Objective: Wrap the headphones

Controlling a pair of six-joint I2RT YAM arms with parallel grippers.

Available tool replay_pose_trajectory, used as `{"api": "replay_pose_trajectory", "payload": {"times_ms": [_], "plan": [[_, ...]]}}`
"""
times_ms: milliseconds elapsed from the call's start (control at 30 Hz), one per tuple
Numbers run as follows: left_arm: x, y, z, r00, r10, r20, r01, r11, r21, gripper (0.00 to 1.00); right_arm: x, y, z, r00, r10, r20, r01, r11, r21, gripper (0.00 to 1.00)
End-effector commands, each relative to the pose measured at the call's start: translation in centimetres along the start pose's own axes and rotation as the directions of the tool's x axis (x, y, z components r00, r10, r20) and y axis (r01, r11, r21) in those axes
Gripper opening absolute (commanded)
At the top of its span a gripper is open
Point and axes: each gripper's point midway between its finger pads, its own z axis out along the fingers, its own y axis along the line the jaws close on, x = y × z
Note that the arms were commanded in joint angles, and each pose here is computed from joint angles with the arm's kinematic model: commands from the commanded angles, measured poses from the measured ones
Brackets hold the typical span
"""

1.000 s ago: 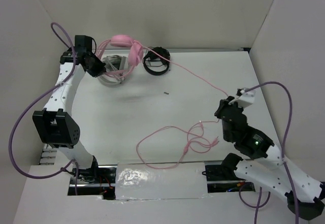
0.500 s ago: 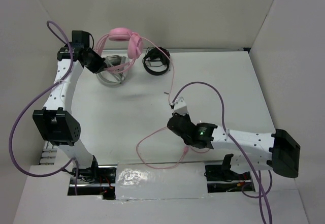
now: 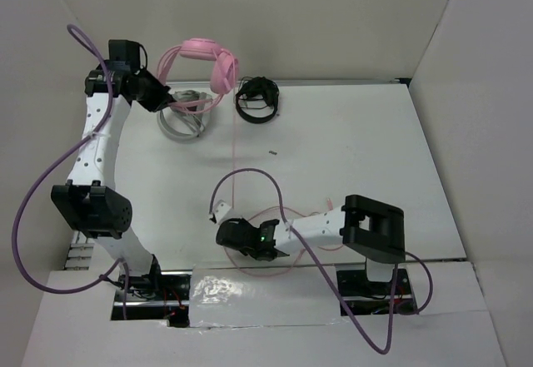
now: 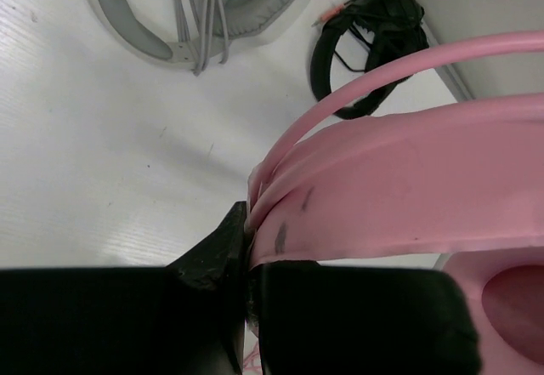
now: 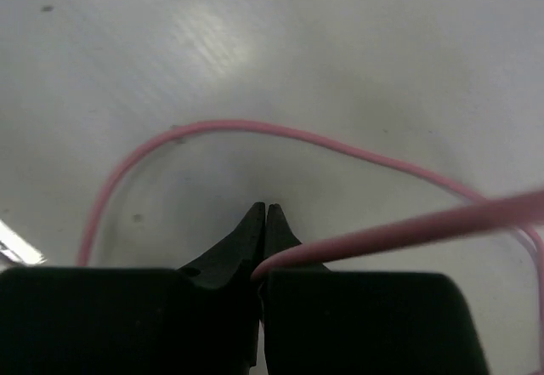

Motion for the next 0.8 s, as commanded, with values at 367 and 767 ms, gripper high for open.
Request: {"api": "replay_pose_trajectory", "payload": {"times_ms": [367,767], "plan": [[4.3,-6.7,0.5,0.992,0.123,0.017,-0.125,0.982,0.141,0.00,-8.6,1.6,-7.5,0.960,-0.105,0.260,0.180,0.941,-0.286,0.00],[11.8,-6.3,5.5,0.851,0.517,0.092,-0.525,0.844,0.109,0.00,-14.5,-8.5,-14.3,0.928,-0.186,0.323,0.218,0.974,-0.066,0.00]]}}
